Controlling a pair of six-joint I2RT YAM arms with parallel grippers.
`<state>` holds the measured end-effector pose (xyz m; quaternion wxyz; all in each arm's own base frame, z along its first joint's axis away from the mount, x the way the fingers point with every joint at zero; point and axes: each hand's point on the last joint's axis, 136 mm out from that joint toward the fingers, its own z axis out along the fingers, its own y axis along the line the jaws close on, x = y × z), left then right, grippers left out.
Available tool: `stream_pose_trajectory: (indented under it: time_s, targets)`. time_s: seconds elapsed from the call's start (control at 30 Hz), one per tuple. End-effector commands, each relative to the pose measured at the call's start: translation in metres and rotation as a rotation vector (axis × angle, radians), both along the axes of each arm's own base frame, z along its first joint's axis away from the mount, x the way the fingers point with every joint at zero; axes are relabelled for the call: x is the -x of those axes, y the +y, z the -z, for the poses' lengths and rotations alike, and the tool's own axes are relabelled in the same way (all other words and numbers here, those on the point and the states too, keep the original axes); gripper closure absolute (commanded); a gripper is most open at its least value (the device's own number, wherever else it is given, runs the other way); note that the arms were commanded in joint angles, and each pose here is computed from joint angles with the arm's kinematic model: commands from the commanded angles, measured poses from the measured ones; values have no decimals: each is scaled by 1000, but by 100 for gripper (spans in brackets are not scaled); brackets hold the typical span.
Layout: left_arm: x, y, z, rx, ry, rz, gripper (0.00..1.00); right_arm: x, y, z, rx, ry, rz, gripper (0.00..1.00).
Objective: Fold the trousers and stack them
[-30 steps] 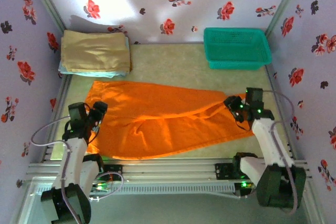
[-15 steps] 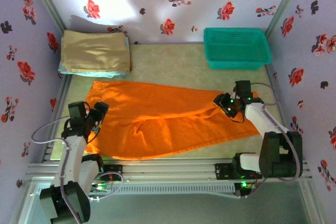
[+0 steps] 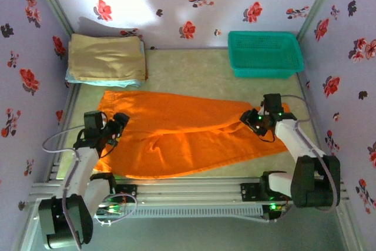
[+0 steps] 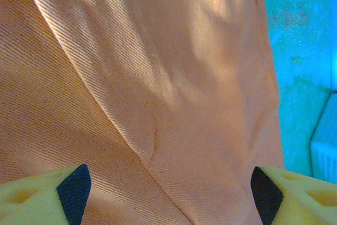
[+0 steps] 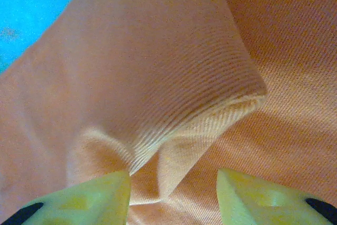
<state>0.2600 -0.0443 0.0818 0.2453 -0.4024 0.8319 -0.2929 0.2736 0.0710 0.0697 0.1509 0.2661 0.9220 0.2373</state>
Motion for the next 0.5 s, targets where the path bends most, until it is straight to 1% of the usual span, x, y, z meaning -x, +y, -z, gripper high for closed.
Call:
stream_pose_trajectory:
  time_s: [0.0, 0.07, 0.13, 0.2, 0.23, 0.33, 0.4, 0.47]
  targets:
    - [-11, -9, -8, 8, -35, 37, 17, -8, 5, 6, -9, -24, -17, 52]
    - [-16, -11, -7, 6, -35, 49, 17, -13, 6, 12, -4, -11, -27, 54]
    - [-23, -13, -7, -2, -34, 62, 17, -19, 7, 18, 2, 11, -41, 65]
    - [-32, -16, -9, -10, -32, 79, 17, -23, 7, 22, 12, 24, -55, 72]
    - [-37, -18, -11, -16, -33, 92, 17, -26, 7, 21, 26, 27, -63, 75]
    - [-53, -24, -14, -31, -35, 125, 17, -30, 3, 15, 69, 20, -83, 91]
    - [-64, -29, -16, -54, -38, 150, 17, -32, 0, 8, 91, 5, -90, 100]
    - [-73, -31, -10, -87, -21, 170, 17, -36, -3, -4, 120, -22, -94, 100]
